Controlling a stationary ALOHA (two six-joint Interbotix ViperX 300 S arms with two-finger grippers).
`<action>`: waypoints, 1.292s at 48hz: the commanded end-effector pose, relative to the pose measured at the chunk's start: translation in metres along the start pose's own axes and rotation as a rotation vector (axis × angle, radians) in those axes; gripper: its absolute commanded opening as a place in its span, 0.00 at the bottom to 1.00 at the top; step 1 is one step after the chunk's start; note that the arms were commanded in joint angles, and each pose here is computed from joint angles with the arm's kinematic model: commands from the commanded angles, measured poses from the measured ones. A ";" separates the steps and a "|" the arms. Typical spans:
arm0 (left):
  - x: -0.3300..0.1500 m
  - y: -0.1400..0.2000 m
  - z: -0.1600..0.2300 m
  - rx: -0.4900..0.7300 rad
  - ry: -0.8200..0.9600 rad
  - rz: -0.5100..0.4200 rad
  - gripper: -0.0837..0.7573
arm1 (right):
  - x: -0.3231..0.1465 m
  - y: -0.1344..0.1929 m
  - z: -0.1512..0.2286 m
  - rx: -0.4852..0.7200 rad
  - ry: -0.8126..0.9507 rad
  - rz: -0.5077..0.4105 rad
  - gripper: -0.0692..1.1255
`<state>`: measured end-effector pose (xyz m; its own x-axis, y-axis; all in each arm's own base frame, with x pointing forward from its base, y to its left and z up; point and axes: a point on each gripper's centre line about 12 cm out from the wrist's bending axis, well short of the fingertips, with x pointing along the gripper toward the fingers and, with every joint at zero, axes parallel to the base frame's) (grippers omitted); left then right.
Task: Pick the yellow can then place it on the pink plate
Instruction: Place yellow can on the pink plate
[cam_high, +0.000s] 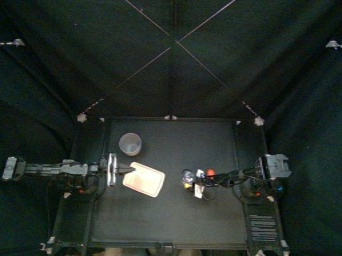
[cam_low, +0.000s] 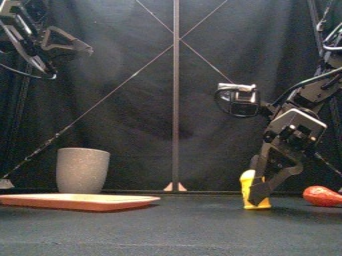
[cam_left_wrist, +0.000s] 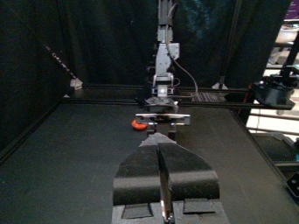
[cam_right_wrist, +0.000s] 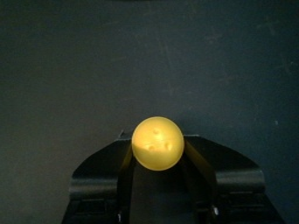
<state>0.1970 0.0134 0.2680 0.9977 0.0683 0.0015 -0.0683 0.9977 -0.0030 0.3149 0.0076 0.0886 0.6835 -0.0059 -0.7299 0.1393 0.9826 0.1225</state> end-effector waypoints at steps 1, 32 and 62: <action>0.002 0.001 0.005 0.000 -0.012 0.003 0.12 | -0.004 0.003 0.009 0.000 -0.031 0.009 0.60; 0.002 0.004 0.005 0.003 -0.014 0.018 0.12 | 0.032 0.022 0.138 -0.168 -0.314 0.047 0.60; 0.001 0.009 0.001 0.003 -0.005 0.044 0.12 | 0.113 -0.011 0.187 -0.161 -0.316 -0.019 0.64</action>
